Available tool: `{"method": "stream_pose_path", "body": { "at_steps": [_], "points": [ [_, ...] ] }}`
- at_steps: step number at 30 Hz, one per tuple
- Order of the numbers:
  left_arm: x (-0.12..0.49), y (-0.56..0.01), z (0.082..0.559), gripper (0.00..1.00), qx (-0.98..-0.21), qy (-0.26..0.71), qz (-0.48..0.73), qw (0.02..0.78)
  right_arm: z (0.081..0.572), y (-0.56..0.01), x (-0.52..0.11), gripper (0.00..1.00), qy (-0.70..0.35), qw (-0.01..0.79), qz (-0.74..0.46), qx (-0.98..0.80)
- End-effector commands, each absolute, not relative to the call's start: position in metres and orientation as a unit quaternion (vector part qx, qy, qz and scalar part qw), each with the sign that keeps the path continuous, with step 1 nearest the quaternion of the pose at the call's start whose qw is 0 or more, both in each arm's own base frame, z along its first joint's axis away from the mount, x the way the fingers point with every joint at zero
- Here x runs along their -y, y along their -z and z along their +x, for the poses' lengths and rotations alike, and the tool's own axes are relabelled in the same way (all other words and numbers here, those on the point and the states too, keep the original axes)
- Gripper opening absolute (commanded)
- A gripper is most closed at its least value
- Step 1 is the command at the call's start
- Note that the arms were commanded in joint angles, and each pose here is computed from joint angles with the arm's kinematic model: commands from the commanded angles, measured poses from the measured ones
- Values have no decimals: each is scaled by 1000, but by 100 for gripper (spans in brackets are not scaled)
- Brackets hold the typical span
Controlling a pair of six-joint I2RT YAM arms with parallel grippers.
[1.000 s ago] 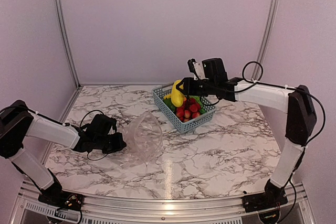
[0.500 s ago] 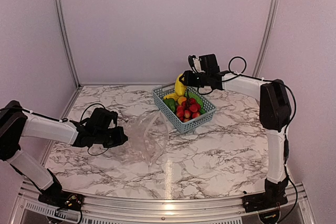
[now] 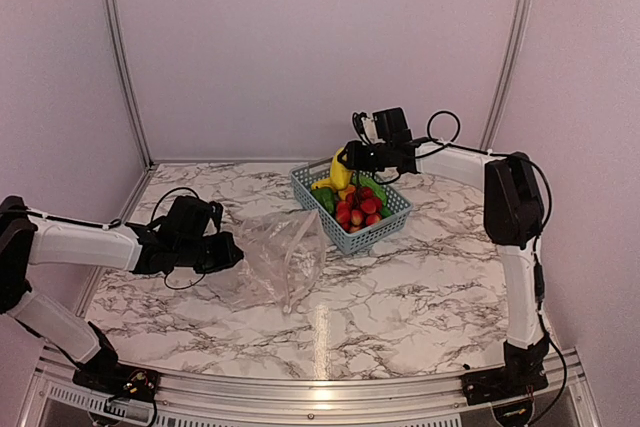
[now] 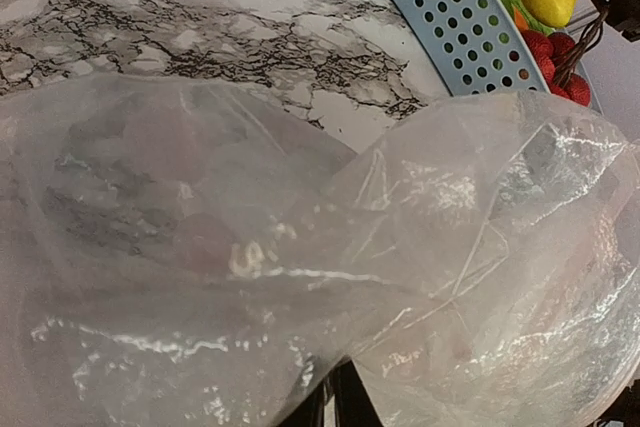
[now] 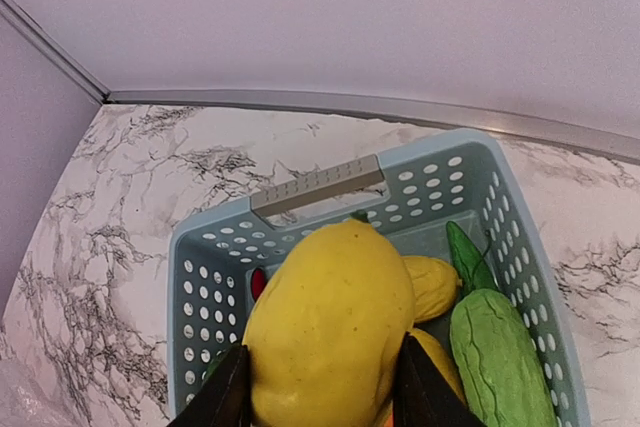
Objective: Open the zip-top bag and remove the fake food
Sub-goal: Place the fake fruit in the bin, then reset both arms
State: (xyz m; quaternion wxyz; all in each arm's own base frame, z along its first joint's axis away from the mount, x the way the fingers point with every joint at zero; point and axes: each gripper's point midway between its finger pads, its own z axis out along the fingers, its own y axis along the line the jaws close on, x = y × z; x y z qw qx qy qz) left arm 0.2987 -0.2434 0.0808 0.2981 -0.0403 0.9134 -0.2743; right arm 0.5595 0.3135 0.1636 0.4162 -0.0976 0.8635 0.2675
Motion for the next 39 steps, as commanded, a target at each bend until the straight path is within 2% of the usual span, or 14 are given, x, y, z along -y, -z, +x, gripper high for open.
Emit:
{"method": "stream_pose_path", "body": {
  "at_steps": [1, 8, 14, 20, 25, 26, 29, 35, 38, 39],
  "points": [
    [244, -102, 305, 7, -906, 277, -35, 317, 569, -165, -313, 34, -268, 419, -100, -862],
    [239, -109, 299, 8, -907, 277, -37, 315, 569, -164, -313, 48, -269, 419, -102, -861],
    [235, -115, 302, 14, -904, 271, -46, 328, 568, -178, -313, 67, -268, 427, -108, -857],
    [235, -124, 305, 23, -899, 274, -48, 339, 564, -198, -310, 76, -266, 438, -113, -851],
    [234, -139, 309, 39, -891, 279, -53, 355, 560, -223, -307, 81, -270, 454, -114, -842],
    [234, -143, 309, 43, -889, 280, -52, 358, 560, -228, -306, 89, -268, 457, -114, -840],
    [235, -158, 313, 54, -881, 286, -49, 373, 556, -247, -300, 98, -259, 470, -113, -836],
    [241, -195, 321, 71, -860, 305, -38, 408, 540, -287, -286, 99, -248, 494, -108, -826],
    [244, -215, 325, 96, -846, 316, -31, 428, 524, -307, -275, 99, -248, 507, -102, -819],
    [244, -220, 326, 99, -843, 317, -30, 433, 516, -321, -270, 99, -250, 517, -99, -813]
  ]
}}
